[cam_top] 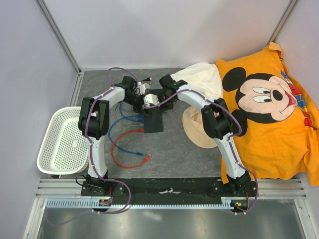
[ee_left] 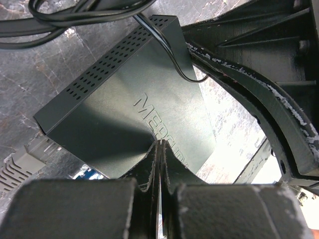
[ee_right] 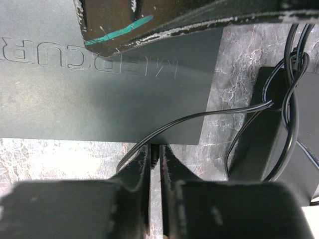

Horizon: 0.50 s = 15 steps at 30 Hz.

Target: Pull the plug from the switch port

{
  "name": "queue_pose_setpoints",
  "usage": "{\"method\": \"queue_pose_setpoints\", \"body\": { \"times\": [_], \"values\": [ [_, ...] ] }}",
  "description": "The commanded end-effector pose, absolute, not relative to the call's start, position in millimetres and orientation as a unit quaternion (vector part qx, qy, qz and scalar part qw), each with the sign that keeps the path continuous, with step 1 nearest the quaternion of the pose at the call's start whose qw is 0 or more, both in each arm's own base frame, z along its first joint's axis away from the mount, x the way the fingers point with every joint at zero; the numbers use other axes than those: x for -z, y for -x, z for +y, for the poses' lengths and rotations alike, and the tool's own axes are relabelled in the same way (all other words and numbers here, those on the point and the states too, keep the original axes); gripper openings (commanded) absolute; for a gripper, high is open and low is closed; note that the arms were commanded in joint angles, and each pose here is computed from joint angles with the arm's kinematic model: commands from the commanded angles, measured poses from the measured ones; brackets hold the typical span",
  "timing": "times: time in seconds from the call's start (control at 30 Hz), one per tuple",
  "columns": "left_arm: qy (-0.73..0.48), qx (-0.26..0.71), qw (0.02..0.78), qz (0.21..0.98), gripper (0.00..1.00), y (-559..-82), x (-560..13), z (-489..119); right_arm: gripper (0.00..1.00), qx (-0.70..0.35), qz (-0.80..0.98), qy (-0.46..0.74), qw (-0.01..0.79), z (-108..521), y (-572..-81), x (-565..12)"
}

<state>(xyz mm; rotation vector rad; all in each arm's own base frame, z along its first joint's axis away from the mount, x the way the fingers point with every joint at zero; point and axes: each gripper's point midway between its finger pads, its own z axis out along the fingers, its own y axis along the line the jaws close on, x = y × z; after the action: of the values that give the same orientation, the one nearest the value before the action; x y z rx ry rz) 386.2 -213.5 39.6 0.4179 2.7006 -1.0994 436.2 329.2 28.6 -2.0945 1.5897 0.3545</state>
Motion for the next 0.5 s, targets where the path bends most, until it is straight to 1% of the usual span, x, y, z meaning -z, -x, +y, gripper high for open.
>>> {"method": "queue_pose_setpoints", "body": {
  "times": [0.0, 0.47],
  "values": [
    [-0.167, 0.301, 0.098, 0.934, 0.02, -389, -10, -194, 0.01, -0.131, 0.555, 0.78, 0.258, 337, -431, -43],
    [-0.165, 0.292, 0.095, 0.937, 0.01, -388, -6, -191, 0.0, -0.104, 0.552, 0.794, 0.233, 316, -435, -31]
  ]
}}
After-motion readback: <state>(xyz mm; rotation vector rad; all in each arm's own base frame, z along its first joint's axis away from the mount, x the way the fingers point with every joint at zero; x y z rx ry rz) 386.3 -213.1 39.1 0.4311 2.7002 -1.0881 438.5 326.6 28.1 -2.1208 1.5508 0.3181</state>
